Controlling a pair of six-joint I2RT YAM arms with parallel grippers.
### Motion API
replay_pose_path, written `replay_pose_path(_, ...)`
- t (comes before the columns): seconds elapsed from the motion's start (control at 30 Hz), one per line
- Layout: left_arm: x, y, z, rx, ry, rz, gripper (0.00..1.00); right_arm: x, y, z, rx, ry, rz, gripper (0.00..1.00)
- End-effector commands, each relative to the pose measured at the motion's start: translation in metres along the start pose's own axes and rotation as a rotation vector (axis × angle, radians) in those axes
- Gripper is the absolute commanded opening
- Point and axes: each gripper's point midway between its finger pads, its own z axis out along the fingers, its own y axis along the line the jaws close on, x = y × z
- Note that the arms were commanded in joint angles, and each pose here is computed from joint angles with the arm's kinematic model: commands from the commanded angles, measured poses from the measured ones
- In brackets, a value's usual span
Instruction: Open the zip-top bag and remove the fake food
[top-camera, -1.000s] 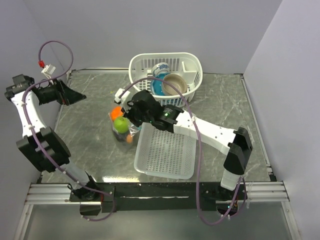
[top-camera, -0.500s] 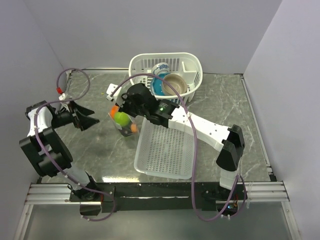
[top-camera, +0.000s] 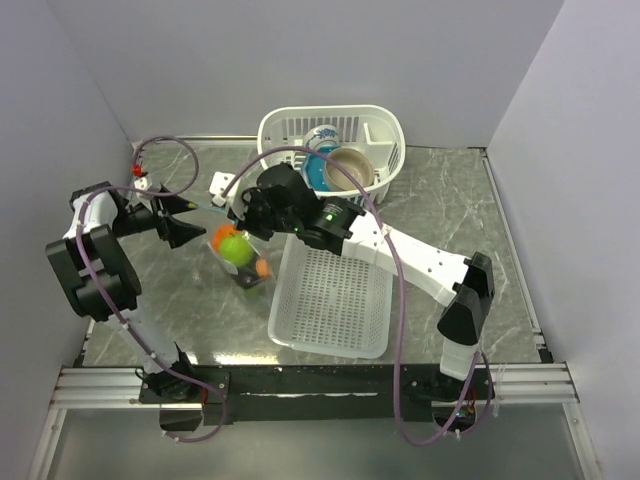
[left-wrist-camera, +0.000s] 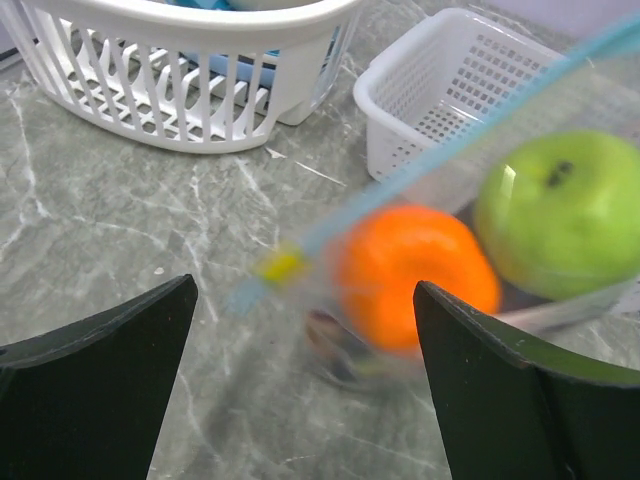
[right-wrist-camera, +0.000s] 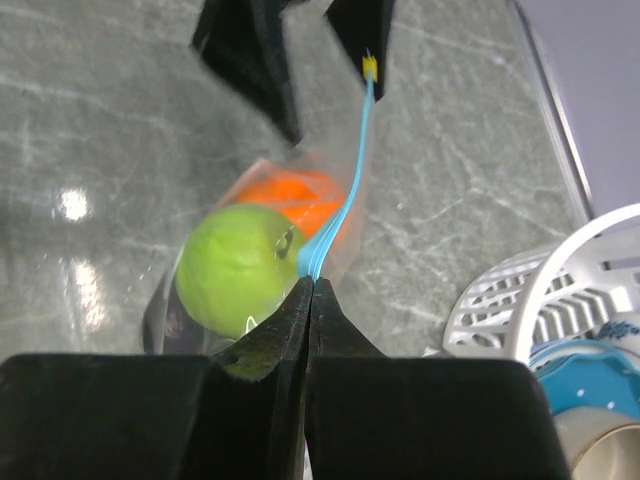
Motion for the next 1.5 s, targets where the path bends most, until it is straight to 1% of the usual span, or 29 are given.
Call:
replay_pose_path(0.0,-0.057,0.012,0.016,0.024,-0.234,0.048,0.97,-0.02,0.0,-0.02,0.01,-0.08,-0.023,0.0)
replay_pose_path(0.03,-0.059,0.012,0.019,0.034,-0.233,0.062,0.97,-0.009,0.003,-0.016,0.006,-0.056,-0.019,0.0)
replay_pose_path(0.2,-0.057,0.004,0.037,0.084,-0.225,0.064,0.99,0.0,0.001,-0.015,0.035,-0.045,-0.014,0.0)
replay_pose_path(0.23,-0.057,0.004,0.037,0.085,-0.224,0.06,0.93,0.001,0.001,-0.015,0.037,-0.042,-0.017,0.0)
replay_pose_path(0.27,-0.057,0.005,0.037,0.085,-0.223,0.058,0.76,0.001,-0.001,-0.015,0.049,-0.044,-0.018,0.0)
replay_pose_path(0.33,-0.06,0.007,0.035,0.083,-0.221,0.048,0.58,0.002,-0.005,-0.016,0.074,-0.042,-0.023,0.0)
replay_pose_path(0.37,-0.061,0.008,0.034,0.08,-0.221,0.04,0.43,0.001,-0.012,-0.017,0.117,-0.043,-0.024,0.0)
replay_pose_path(0.43,-0.068,0.011,0.026,0.062,-0.224,0.036,0.24,0.008,-0.023,-0.016,0.177,-0.027,-0.024,0.0)
replay_pose_path(0.47,-0.071,0.011,0.023,0.054,-0.226,0.034,0.1,0.004,-0.031,-0.017,0.216,-0.044,-0.027,0.0)
replay_pose_path(0.5,-0.075,0.014,0.015,0.037,-0.227,0.02,0.04,0.007,-0.041,-0.018,0.263,-0.031,-0.034,0.0)
replay_pose_path(0.53,-0.083,0.016,0.01,0.03,-0.228,0.029,0.03,0.011,-0.047,-0.017,0.29,-0.025,-0.035,0.0)
replay_pose_path(0.6,-0.093,0.019,0.0,0.01,-0.232,0.008,0.02,0.009,-0.063,-0.017,0.351,-0.039,-0.04,0.0)
replay_pose_path(0.63,-0.104,0.017,-0.004,0.004,-0.232,0.031,0.02,0.006,-0.068,-0.016,0.359,-0.047,-0.038,0.0)
replay_pose_path(0.73,-0.118,0.006,-0.008,0.001,-0.232,0.047,0.02,0.002,-0.076,-0.011,0.347,-0.068,-0.019,0.0)
replay_pose_path(0.8,-0.126,-0.004,-0.008,0.004,-0.231,0.08,0.03,0.002,-0.08,-0.008,0.366,-0.061,-0.031,0.08)
replay_pose_path(0.87,-0.128,-0.009,-0.009,0.016,-0.229,0.046,0.04,0.001,-0.085,-0.007,0.387,-0.056,-0.049,0.18)
replay_pose_path(0.9,-0.132,-0.012,-0.009,0.02,-0.225,0.074,0.04,0.0,-0.087,-0.008,0.387,-0.057,-0.071,0.2)
replay_pose_path(1.0,-0.134,-0.019,-0.009,0.024,-0.222,0.056,0.06,-0.016,-0.083,-0.01,0.34,-0.095,-0.106,0.29)
replay_pose_path(1.03,-0.132,-0.02,-0.009,0.024,-0.221,0.054,0.06,-0.031,-0.085,-0.014,0.331,-0.13,-0.108,0.3)
replay_pose_path(1.07,-0.132,-0.023,-0.009,0.027,-0.218,0.042,0.06,-0.036,-0.078,-0.013,0.282,-0.143,-0.113,0.33)
replay_pose_path(1.1,-0.135,-0.027,-0.008,0.03,-0.215,0.051,0.07,-0.04,-0.077,-0.011,0.267,-0.148,-0.116,0.34)
replay_pose_path(1.13,-0.132,-0.028,-0.008,0.034,-0.214,0.063,0.07,-0.055,-0.074,-0.013,0.239,-0.186,-0.125,0.36)
replay_pose_path(1.17,-0.132,-0.031,-0.007,0.045,-0.213,0.037,0.07,-0.057,-0.067,-0.011,0.184,-0.193,-0.13,0.39)
replay_pose_path(1.2,-0.137,-0.038,-0.006,0.055,-0.21,0.05,0.07,-0.058,-0.06,-0.004,0.145,-0.197,-0.13,0.43)
replay_pose_path(1.23,-0.131,-0.041,-0.006,0.063,-0.207,0.023,0.08,-0.071,-0.057,-0.008,0.122,-0.227,-0.133,0.43)
replay_pose_path(1.27,-0.133,-0.043,-0.004,0.082,-0.197,0.031,0.09,-0.072,-0.041,-0.004,0.034,-0.236,-0.126,0.53)
replay_pose_path(1.33,-0.131,-0.055,-0.001,0.103,-0.186,0.029,0.1,-0.076,-0.029,-0.001,-0.042,-0.254,-0.108,0.53)
replay_pose_path(1.43,-0.13,-0.07,0.002,0.134,-0.157,0.044,0.11,-0.072,0.004,0.005,-0.212,-0.278,-0.092,0.53)
replay_pose_path(1.47,-0.135,-0.073,0.003,0.148,-0.142,0.074,0.11,-0.066,0.01,0.006,-0.252,-0.268,-0.097,0.53)
